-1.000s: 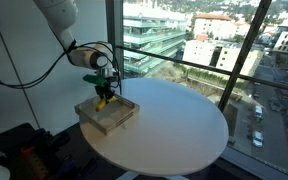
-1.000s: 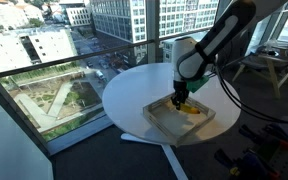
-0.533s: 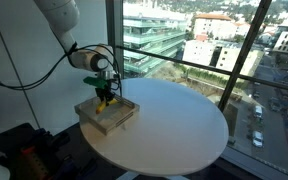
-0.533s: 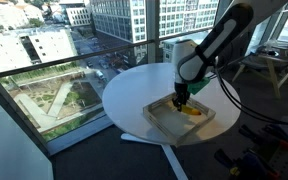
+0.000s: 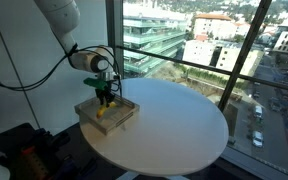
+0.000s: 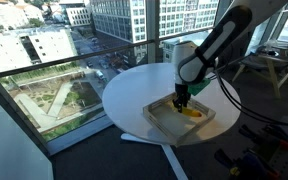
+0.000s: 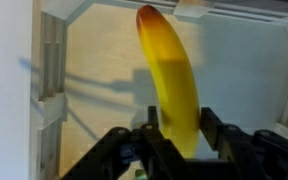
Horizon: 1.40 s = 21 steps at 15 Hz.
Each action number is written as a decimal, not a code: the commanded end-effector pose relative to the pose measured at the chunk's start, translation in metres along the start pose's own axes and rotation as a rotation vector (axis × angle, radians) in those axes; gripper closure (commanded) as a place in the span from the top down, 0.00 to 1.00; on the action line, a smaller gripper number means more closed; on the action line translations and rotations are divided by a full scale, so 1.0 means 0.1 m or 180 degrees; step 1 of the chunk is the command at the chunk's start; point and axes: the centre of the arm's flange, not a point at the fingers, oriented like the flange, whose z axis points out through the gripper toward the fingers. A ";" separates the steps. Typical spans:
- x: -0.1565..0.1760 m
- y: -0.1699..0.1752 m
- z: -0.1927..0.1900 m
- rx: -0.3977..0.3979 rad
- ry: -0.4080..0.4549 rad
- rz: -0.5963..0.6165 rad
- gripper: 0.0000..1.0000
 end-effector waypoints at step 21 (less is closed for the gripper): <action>-0.04 0.03 -0.17 -0.0053 -0.0023 0.0185 1.00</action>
